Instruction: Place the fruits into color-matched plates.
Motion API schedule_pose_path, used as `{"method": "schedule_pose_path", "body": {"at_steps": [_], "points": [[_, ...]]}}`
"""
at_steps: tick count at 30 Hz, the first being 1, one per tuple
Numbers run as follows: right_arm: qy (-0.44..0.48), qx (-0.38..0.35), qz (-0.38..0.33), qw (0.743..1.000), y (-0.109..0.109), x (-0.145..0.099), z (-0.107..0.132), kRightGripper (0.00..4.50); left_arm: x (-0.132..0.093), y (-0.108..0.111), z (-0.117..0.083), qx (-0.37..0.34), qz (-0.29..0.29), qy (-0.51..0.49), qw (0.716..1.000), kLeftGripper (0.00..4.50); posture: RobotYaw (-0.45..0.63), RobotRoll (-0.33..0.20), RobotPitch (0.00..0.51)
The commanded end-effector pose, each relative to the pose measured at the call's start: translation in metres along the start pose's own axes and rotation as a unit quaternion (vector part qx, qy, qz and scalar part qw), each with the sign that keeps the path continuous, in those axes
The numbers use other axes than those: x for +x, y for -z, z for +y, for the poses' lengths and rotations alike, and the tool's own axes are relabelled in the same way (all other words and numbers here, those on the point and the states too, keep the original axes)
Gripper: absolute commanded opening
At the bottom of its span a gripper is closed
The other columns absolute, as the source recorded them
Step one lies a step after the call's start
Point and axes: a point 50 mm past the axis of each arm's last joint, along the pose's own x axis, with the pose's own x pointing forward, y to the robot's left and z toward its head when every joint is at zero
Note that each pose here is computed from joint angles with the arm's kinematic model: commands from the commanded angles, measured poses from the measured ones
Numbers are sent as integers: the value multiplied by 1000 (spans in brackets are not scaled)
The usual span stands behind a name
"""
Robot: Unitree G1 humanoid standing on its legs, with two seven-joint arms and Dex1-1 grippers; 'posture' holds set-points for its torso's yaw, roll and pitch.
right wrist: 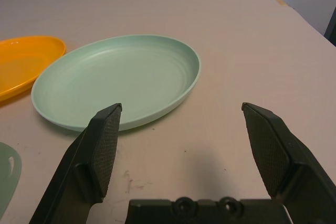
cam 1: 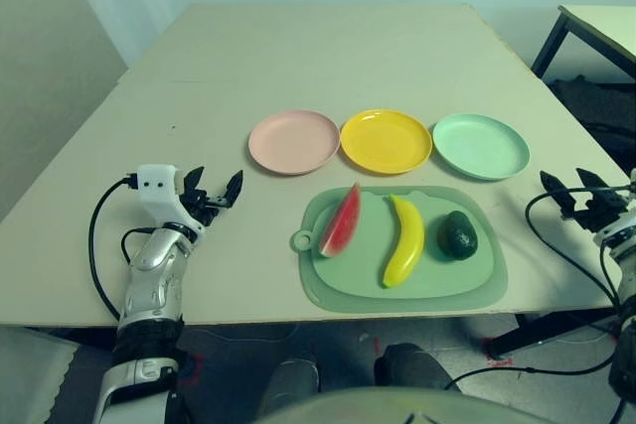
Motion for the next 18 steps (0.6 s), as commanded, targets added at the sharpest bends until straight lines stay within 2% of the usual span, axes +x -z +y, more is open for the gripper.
{"method": "schedule_pose_path", "body": {"at_steps": [1,4,9,18], "points": [[-5,-10,5,1000,-1,1,0,4500,-5,2,10,3,3,-17,1000,4471,-90,0,21],[-15,-15,10,1000,4,4,6,4500,-13,-1,24,5,-6,-42,999,4471,-71,0,12],[-25,-9,1,1000,4,15,15,4500,-16,-3,22,6,-7,-41,999,4471,-75,0,17],[-38,-6,0,999,7,16,20,4500,-22,-6,28,6,-11,-36,999,4471,-73,0,12]]}}
